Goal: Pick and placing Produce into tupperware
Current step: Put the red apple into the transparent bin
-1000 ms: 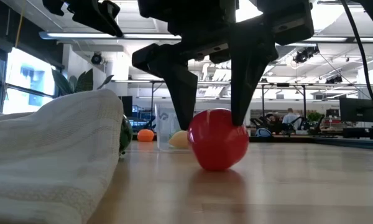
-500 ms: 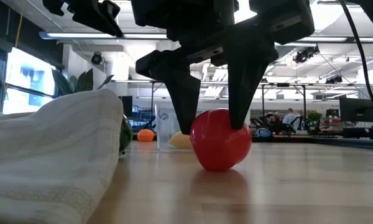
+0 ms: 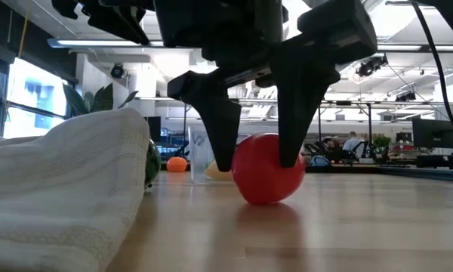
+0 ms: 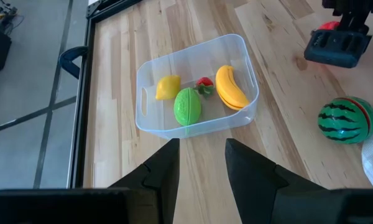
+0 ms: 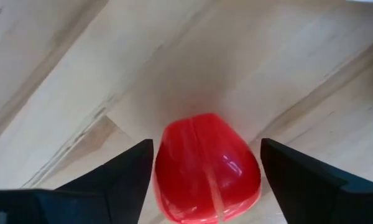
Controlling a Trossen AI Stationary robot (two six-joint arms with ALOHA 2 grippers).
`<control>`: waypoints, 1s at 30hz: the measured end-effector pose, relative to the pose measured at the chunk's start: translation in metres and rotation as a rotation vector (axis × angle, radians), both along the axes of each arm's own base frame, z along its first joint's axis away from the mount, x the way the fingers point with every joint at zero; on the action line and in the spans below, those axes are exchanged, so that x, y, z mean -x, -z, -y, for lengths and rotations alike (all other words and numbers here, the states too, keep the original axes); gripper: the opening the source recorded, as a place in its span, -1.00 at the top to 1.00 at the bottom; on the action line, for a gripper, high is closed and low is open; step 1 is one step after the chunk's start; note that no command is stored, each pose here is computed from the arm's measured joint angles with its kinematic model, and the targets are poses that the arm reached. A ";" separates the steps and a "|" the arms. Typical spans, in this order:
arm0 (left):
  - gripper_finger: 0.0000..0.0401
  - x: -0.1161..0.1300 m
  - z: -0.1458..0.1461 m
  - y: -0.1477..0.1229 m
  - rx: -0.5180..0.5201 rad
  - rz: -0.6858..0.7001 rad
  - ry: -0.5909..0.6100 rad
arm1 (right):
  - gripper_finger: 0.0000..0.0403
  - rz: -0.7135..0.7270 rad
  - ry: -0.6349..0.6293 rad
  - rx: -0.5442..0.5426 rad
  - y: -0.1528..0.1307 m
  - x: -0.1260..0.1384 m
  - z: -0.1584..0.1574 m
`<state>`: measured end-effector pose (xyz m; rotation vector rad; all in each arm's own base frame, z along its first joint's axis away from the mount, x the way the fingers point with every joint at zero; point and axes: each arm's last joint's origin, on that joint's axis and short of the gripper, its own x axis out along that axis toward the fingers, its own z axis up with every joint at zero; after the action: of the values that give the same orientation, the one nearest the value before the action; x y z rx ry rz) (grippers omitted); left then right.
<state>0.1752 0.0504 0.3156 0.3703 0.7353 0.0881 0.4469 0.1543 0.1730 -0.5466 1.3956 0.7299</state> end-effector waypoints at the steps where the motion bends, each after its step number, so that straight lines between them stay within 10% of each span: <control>1: 0.41 0.000 0.000 0.000 0.000 0.000 0.000 | -0.46 0.002 0.001 0.002 0.000 0.000 0.000; 30: 0.41 0.000 0.000 0.000 0.000 0.000 0.000 | -0.50 -0.082 0.011 0.024 0.020 -0.001 0.005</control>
<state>0.1752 0.0504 0.3156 0.3701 0.7353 0.0884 0.4474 0.1492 0.1529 -0.5320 1.4839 0.7346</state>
